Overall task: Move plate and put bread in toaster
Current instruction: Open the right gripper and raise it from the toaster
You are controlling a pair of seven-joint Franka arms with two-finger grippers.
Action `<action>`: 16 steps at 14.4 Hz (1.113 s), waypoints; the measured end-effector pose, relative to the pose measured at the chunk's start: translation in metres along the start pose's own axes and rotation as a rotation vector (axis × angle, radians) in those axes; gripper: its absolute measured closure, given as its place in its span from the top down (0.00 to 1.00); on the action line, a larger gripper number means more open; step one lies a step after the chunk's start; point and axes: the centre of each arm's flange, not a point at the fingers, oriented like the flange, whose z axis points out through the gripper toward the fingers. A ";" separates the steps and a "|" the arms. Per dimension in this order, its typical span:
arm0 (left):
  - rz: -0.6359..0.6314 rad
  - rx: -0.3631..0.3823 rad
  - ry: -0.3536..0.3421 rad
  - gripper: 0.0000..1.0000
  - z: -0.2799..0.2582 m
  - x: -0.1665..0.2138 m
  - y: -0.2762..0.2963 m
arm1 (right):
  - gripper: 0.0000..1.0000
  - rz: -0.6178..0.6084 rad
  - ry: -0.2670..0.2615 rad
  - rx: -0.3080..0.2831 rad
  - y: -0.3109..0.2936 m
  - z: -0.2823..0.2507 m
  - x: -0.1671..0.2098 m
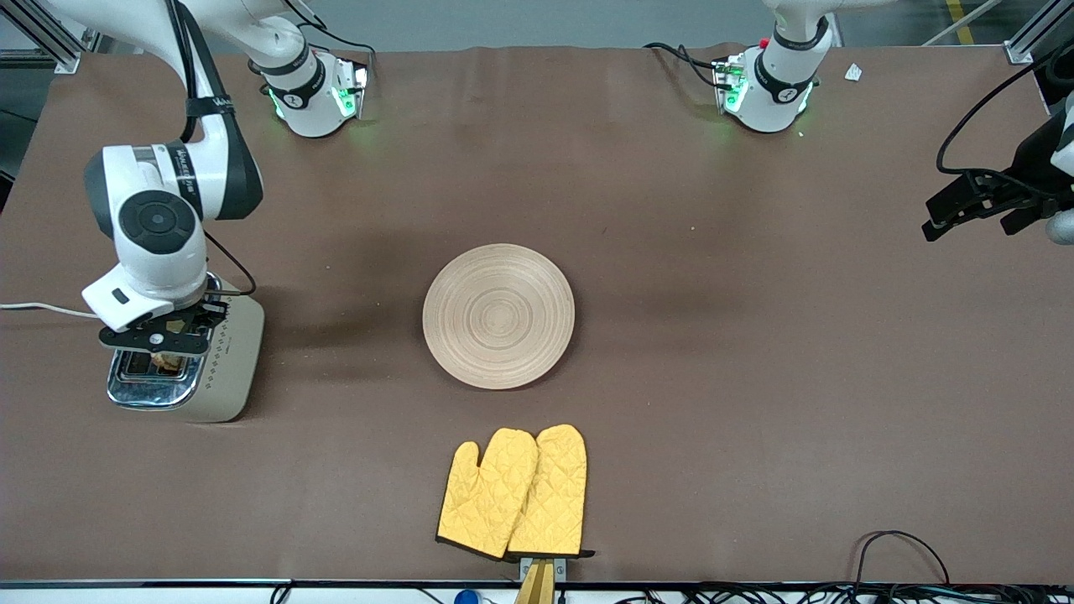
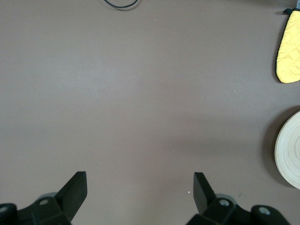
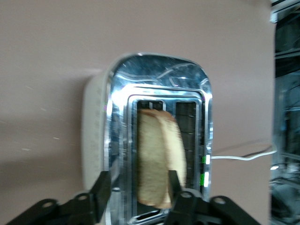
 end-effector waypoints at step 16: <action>0.003 0.000 -0.002 1.00 -0.001 -0.001 0.002 | 1.00 0.094 -0.074 0.412 0.107 -0.133 0.012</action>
